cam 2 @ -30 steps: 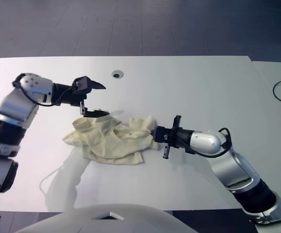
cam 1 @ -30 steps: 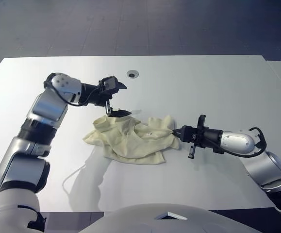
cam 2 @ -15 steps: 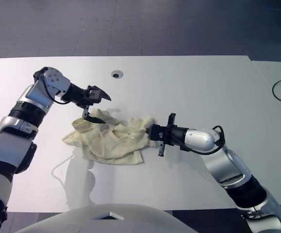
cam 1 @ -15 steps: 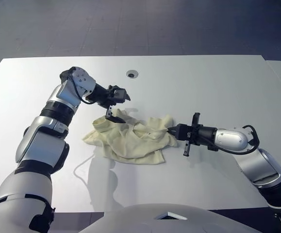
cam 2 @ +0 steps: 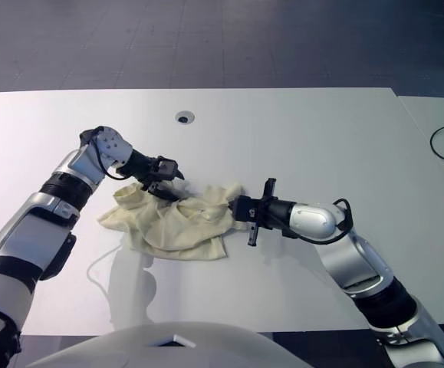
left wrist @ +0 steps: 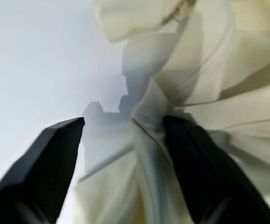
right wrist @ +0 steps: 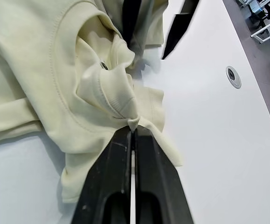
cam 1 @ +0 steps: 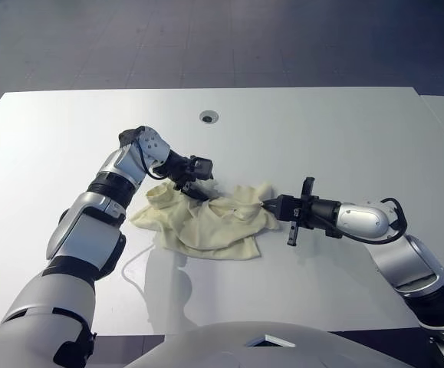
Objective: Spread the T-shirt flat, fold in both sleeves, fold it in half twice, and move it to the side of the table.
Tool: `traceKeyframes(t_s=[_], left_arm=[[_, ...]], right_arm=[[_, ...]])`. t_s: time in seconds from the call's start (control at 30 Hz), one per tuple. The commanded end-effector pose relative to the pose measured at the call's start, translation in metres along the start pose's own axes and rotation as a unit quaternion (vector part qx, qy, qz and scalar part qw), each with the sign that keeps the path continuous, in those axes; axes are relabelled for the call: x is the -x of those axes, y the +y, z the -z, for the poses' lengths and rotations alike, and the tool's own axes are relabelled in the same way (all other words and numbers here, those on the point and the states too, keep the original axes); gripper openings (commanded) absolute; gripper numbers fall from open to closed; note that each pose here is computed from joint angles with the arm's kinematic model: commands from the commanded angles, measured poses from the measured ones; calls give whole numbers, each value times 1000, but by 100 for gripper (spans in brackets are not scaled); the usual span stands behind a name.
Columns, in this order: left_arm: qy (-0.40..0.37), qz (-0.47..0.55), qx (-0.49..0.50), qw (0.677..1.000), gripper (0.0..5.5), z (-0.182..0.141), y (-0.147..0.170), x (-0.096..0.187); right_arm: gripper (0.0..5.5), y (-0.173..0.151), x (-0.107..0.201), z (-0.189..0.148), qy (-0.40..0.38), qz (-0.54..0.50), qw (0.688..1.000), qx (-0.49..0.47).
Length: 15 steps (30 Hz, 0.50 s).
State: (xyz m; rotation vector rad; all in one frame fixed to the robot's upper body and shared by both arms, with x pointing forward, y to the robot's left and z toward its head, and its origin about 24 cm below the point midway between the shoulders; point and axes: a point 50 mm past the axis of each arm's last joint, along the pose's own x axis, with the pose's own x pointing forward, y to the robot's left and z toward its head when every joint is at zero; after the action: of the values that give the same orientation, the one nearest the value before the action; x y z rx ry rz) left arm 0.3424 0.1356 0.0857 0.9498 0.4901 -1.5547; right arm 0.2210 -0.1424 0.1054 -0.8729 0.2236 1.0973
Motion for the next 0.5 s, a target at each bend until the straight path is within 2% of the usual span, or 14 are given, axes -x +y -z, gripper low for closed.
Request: traceKeyframes(t_s=[0.03, 0.3, 0.5], left_arm=[[10, 3, -4, 1000, 231, 1, -3, -7], [22, 20, -1, 1000, 80, 7, -10, -11], [39, 38, 3, 999, 1, 15, -17, -11]], right_arm=[[0, -3, 0, -1, 0, 5, 1000, 9], [0, -4, 0, -1, -1, 10, 1000, 11], [0, -4, -1, -1, -1, 12, 1000, 13]])
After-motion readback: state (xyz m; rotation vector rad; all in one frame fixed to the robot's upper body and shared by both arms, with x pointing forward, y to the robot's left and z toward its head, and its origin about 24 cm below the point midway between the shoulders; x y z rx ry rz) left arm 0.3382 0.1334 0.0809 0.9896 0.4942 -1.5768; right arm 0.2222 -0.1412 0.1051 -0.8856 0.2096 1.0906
